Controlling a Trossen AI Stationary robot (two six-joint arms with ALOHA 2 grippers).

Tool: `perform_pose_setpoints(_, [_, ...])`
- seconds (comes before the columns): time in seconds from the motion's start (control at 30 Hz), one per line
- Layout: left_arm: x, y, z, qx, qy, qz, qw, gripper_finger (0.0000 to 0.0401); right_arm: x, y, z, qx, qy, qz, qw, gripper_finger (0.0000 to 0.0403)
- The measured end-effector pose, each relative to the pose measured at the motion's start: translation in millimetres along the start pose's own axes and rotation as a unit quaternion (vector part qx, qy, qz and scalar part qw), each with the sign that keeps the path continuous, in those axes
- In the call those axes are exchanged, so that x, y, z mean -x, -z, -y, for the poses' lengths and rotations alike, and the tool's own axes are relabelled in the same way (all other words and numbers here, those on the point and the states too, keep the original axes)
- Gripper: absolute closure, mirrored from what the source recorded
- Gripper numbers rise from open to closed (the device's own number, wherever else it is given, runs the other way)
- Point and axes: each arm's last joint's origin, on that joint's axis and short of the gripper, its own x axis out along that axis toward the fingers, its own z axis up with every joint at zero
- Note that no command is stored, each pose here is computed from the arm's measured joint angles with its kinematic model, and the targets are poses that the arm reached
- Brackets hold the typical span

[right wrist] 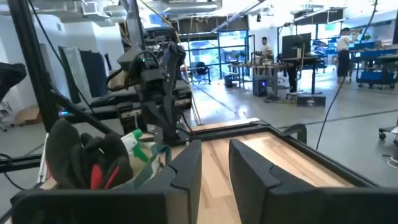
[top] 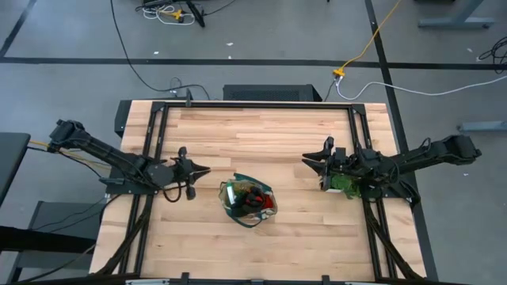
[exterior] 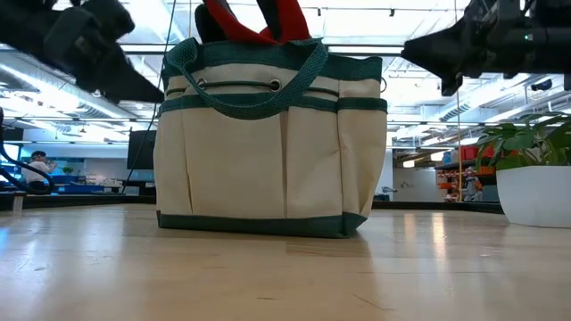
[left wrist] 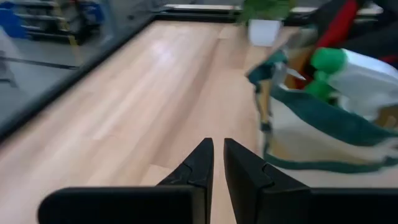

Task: Pick & Place Garden tools in Gardening bag
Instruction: Return to Home Position

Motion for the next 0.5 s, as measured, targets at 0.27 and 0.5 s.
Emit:
perform_pose_setpoints(0.27, [-4,38,-4,0.045,0.046,0.055,0.996,0.0357,11,15,4,-0.016,-0.001,0.009,1.000,0.0322])
perform_pose_setpoints(0.5, [-3,55,-8,0.055,0.072,0.086,0.992,0.0357,18,23,6,-0.024,0.003,0.015,1.000,0.0322])
